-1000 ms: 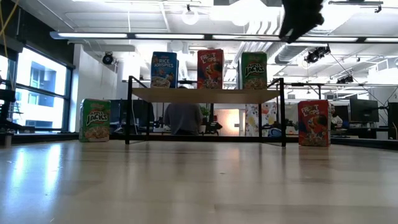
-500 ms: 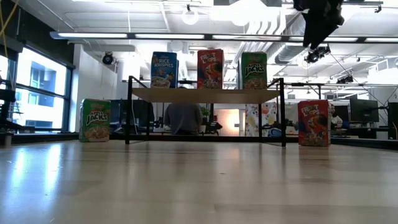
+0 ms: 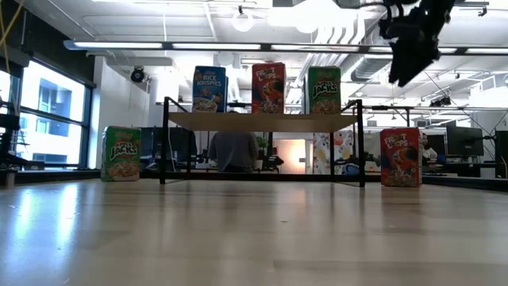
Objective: Stack cereal on shelf
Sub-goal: Put the red cereal box on the shelf aligned with the other red cereal boxes
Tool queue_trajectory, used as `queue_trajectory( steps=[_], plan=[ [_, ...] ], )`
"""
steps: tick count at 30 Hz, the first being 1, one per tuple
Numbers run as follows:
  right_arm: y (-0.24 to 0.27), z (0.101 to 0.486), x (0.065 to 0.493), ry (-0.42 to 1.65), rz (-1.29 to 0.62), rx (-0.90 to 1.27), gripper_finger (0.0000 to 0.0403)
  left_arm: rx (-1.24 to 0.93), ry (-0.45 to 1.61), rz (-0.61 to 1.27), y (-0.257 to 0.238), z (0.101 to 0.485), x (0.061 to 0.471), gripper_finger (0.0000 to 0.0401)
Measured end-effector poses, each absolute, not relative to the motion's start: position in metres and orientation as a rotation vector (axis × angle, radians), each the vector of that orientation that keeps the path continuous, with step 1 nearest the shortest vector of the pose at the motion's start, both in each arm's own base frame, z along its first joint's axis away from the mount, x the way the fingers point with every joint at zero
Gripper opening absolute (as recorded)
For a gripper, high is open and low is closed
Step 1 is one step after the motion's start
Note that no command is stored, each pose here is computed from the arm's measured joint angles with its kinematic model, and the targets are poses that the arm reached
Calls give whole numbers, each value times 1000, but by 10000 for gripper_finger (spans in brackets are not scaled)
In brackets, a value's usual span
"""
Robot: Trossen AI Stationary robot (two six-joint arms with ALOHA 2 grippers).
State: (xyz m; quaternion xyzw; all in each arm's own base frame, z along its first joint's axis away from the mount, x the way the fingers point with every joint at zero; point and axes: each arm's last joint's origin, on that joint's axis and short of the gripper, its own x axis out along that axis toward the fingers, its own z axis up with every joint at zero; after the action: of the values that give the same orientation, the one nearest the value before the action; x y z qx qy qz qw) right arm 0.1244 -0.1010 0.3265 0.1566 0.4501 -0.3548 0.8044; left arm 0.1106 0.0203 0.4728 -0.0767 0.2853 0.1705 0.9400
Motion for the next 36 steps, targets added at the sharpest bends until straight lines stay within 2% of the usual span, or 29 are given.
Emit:
queue_trajectory(
  steps=[9,13,21,36],
  plan=[
    [-114,289,119,966,-739,449,267,-157,582,348,20,473,110,269],
    [-118,277,116,973,-758,475,282,-157,582,348,20,473,111,269],
    [-124,272,113,999,-809,446,319,-157,582,349,20,473,110,269],
    [-141,249,126,1152,-775,455,322,-157,582,348,20,473,111,269]
  ],
)
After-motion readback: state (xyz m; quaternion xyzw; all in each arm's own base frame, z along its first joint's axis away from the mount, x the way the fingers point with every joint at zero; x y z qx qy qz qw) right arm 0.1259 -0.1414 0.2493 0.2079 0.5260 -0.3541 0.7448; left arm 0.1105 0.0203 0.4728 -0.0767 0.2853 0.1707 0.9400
